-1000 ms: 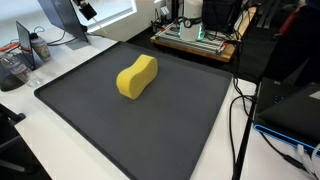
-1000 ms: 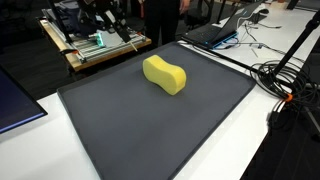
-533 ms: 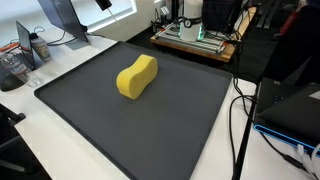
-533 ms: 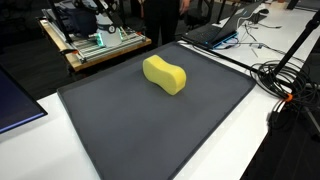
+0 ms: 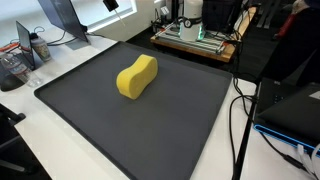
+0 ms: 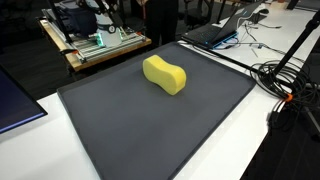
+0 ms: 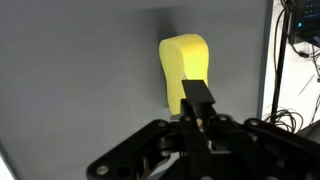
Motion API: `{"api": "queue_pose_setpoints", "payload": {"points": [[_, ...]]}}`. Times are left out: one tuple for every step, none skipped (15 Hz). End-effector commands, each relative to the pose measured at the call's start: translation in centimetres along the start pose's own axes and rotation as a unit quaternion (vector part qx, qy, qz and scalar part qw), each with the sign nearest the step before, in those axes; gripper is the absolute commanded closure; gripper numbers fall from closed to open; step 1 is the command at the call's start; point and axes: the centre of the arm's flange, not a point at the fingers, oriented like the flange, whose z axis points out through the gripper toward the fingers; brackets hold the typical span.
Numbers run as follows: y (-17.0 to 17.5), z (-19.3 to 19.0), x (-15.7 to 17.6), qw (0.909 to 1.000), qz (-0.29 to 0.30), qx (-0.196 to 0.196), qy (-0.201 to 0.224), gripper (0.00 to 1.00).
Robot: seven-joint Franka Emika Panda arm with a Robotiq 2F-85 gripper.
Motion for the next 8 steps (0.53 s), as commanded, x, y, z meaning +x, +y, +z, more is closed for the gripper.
{"api": "queue_pose_setpoints", "payload": {"points": [[-0.2,0.3,-0.3,1.0000,-0.002,-0.004,0.003,0.97],[-0.5,0.7,-0.8,1.0000,-0.004,-0.005,0.000,0.97],[-0.8,1.3,-1.5,0.9999,-0.006,-0.015,-0.004,0.97],[-1.0,1.8,-2.1,0.9996,-0.009,-0.026,-0.008,0.97],[-1.2,2.3,-3.0,0.9989,-0.014,-0.043,-0.011,0.97],[-1.6,2.7,-3.8,0.9981,-0.022,-0.055,-0.019,0.97],[-2.1,3.3,-4.8,0.9967,-0.035,-0.069,-0.024,0.97],[-2.9,4.2,-5.8,0.9954,-0.052,-0.075,-0.029,0.97]]}}
